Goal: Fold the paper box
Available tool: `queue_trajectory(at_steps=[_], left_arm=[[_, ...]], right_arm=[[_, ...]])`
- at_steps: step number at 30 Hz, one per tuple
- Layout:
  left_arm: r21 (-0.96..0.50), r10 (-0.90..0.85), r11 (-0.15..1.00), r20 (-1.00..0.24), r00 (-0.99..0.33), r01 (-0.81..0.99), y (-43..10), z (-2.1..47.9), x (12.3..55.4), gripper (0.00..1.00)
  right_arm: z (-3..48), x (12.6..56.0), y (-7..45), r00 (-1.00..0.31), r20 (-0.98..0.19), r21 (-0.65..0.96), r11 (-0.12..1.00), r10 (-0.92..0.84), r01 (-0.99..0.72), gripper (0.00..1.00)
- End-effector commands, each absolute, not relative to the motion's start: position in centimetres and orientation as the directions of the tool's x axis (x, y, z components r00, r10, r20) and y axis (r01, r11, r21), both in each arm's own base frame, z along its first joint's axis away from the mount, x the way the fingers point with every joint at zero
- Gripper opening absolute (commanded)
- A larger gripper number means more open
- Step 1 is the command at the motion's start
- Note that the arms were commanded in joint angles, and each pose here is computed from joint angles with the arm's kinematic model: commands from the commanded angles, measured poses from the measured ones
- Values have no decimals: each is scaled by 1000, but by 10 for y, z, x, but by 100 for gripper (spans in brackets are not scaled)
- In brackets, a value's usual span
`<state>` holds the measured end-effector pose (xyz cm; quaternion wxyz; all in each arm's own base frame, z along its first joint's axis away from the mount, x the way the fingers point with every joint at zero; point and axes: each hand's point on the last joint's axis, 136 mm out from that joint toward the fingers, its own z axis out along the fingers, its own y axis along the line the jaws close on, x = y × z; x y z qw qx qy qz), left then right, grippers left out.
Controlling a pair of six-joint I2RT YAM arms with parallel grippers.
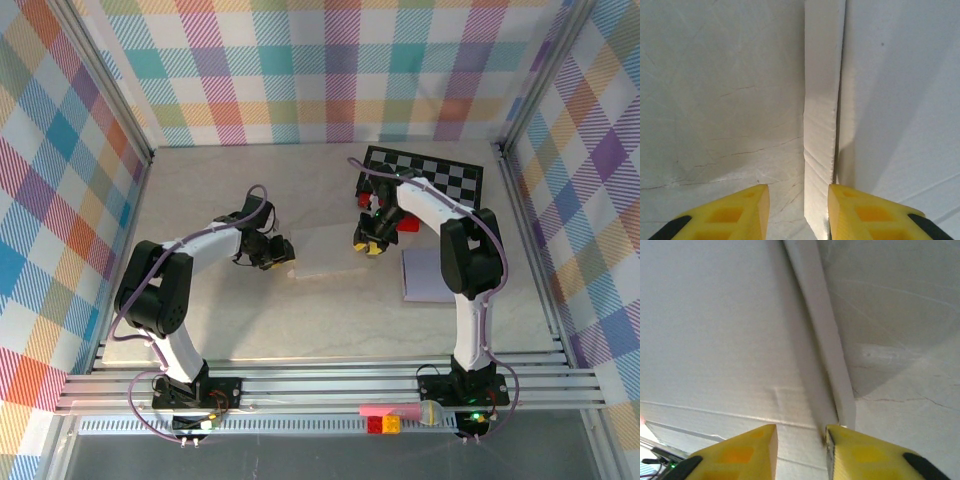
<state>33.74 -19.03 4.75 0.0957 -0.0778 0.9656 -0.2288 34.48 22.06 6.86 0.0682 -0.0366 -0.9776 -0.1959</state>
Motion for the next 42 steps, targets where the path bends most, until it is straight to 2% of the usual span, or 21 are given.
queue_trajectory(at_steps=[1,7,15,22,29,42], left_arm=[[-452,-172,888,-157,-973,-84,-194,50,340,35],[-453,-173,888,-163,-971,-82,-195,53,342,34],[-474,-213,876,-225,-951,-83,-191,84,346,40],[-521,-240,848,-206,-949,-101,-198,86,353,41],[-550,-231,827,-141,-963,-117,-210,65,355,41],[-553,-225,823,-106,-969,-131,-217,40,345,28]], right_arm=[[92,341,214,-995,100,352,936,-4,31,37],[73,340,208,-991,127,305,952,-43,-3,44],[58,342,208,-988,140,301,954,-58,-14,45],[45,341,209,-985,163,297,955,-60,-9,43],[38,339,209,-983,173,298,955,-56,-2,43],[31,335,217,-980,178,355,935,-84,-16,37]])
